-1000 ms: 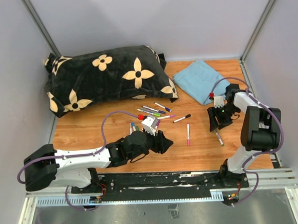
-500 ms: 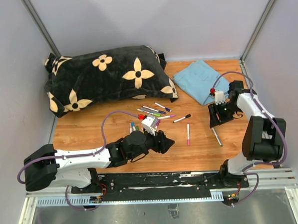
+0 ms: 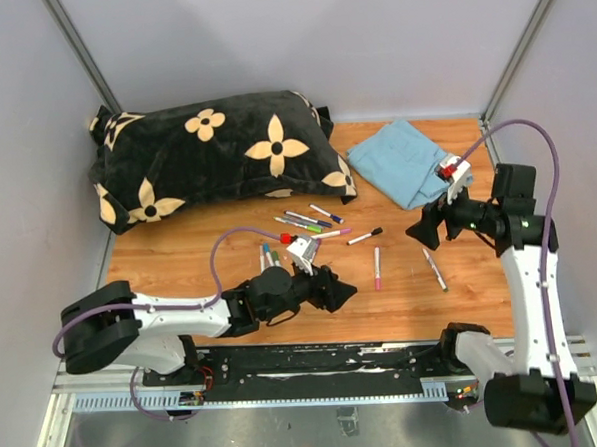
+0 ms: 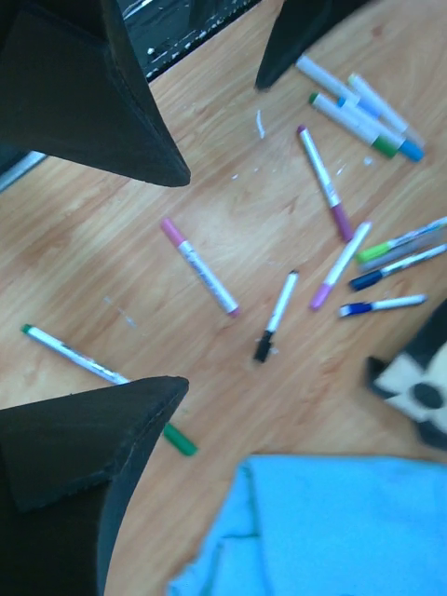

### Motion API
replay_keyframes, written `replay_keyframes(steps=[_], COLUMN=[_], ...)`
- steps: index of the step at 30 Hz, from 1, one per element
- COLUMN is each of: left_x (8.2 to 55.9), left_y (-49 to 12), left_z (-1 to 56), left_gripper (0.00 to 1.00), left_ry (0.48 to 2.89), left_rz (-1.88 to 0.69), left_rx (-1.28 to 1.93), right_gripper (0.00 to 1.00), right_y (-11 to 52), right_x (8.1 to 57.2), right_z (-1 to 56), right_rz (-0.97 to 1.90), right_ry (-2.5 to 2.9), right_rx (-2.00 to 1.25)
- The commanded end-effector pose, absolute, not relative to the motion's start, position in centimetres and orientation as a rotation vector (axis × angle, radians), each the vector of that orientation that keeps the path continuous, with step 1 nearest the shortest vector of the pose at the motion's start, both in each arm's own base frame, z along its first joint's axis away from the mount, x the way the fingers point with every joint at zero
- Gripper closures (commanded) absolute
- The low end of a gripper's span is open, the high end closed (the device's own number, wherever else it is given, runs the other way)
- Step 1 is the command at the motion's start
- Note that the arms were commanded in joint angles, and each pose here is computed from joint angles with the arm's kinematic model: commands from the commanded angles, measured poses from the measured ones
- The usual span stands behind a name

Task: Open the pen caps
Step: Adjust the pen at the center of the board, then pick up the pen from the center of the board.

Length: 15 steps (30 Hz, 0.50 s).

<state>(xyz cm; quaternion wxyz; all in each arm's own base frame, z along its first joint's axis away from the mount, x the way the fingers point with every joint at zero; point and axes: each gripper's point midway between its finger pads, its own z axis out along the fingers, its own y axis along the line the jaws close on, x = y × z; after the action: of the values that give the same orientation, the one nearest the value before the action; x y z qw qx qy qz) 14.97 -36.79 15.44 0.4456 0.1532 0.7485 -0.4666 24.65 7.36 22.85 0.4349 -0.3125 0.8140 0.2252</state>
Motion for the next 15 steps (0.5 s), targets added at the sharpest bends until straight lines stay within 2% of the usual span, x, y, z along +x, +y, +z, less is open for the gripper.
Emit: replay_keyframes(steps=[1,4,7,15], left_x=[15.0,15.3,16.0,18.7], left_y=[-38.8,-40.3,-41.0,-42.7], left_z=[14.6,12.8,10.4,5.6], left_gripper=[0.30,0.31,0.31,0.31], left_ry=[1.894,1.963,2.055,2.244], left_rz=[-1.194,-1.111,-0.935,-0.496], left_rx=[0.334,0.332,0.317,0.349], right_gripper=[0.13,0.13,0.11,0.10], right_y=[10.6,10.8,8.9,6.8], right_x=[22.5,22.1,22.6,23.6], right_z=[24.8,23.3,22.8,21.9], right_rz=[0.741,0.749,0.594,0.529], right_ry=[1.797,1.784,1.853,1.949], right_rx=[-0.853,-0.830,-0.775,-0.653])
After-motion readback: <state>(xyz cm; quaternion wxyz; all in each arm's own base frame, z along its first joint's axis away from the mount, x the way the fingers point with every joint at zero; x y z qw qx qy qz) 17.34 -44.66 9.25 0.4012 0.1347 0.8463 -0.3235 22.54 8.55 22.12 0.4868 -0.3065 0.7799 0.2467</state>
